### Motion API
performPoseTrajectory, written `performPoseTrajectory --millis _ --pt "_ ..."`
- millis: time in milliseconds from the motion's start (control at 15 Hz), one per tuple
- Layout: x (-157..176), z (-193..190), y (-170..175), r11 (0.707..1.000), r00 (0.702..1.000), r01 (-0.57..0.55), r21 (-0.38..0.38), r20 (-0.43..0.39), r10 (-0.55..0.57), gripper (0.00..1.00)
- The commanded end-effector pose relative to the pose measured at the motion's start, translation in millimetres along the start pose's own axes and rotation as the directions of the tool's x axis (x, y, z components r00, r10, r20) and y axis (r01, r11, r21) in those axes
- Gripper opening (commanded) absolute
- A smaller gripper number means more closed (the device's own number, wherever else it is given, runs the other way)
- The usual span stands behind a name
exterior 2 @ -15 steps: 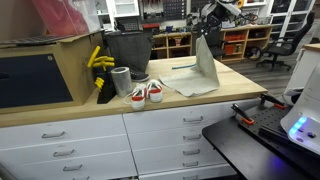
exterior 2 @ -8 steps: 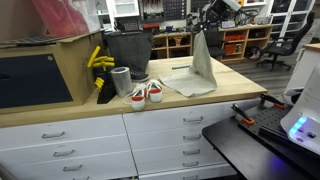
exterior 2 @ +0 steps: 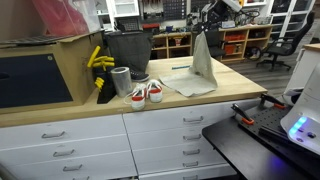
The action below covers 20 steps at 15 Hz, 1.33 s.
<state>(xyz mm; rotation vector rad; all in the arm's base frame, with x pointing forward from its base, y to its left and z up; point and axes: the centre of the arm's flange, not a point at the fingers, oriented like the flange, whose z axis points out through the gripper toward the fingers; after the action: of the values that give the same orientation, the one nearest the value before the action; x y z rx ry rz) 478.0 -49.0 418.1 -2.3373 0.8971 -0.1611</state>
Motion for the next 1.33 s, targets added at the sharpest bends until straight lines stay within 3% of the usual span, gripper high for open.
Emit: performPoseTrajectory --millis 0,467,867,1267 --pt "-0.7 2.0 9.1 1.000 1.000 -0.018 -0.004 -0.010 0.018 0.01" --pt "4.7 42.4 38.8 0.998 0.998 -0.067 -0.017 0.011 0.067 0.01" --pt "-0.6 120.7 73.7 0.992 0.993 -0.117 -0.043 -0.016 0.116 0.01" --pt "23.4 140.7 94.4 0.984 0.984 -0.171 -0.048 -0.058 0.168 0.01"
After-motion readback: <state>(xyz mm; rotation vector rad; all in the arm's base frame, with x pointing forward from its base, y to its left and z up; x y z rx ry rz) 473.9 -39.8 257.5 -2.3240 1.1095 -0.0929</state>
